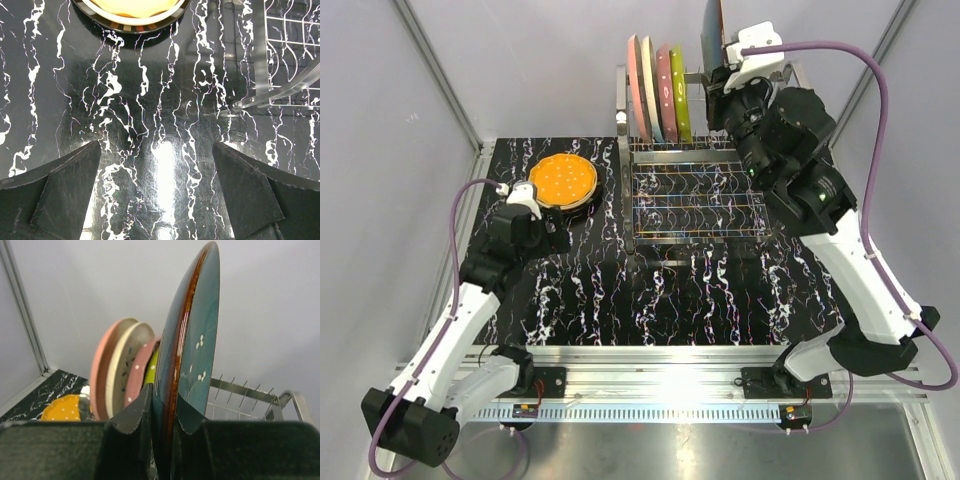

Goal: Load the plates into the dish rack
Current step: Insert the plate into the dish rack

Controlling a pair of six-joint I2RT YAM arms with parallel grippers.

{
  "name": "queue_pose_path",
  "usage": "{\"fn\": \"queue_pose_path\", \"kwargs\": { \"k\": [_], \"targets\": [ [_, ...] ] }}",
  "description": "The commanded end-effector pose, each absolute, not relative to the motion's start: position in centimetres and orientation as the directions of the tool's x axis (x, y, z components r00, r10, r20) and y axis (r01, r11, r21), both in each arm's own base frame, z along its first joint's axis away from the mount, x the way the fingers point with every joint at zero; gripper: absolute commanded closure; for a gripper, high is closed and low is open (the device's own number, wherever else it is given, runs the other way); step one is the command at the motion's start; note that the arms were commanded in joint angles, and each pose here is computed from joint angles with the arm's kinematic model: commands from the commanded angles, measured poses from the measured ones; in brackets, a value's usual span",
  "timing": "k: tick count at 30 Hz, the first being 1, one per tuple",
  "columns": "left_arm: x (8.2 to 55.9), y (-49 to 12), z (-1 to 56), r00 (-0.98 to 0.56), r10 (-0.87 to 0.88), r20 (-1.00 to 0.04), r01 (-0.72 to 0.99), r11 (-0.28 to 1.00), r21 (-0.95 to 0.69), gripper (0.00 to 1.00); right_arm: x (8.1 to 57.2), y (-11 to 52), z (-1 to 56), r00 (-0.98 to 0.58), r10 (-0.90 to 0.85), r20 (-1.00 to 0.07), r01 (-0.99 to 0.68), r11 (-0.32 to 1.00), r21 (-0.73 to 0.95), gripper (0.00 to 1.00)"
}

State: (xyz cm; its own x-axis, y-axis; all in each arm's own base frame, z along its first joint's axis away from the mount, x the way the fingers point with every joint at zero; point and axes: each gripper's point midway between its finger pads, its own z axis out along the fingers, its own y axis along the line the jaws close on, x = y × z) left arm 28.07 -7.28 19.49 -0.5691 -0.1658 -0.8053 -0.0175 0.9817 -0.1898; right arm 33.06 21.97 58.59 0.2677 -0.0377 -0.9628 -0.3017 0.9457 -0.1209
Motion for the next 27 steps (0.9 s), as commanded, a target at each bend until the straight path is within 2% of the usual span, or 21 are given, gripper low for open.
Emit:
{"fn": "queue_pose_path", "kwargs": {
  "k": [1,27],
  "targets": [
    [29.0,-7.7,20.3,-0.541,-0.166,-0.825,0.002,0.980,-0.199,0.03,31.3,20.3,64.3,0.393,0.179,-0.902,-0.394,0.919,0.010,1.00],
    [29.8,-7.4,19.0,-0.585,-0.156,-0.796,-0.018,0.984,-0.179,0.01,40.1,19.5,63.2,0.401,0.253,-0.880,-0.414,0.907,0.072,1.00]
  ]
}}
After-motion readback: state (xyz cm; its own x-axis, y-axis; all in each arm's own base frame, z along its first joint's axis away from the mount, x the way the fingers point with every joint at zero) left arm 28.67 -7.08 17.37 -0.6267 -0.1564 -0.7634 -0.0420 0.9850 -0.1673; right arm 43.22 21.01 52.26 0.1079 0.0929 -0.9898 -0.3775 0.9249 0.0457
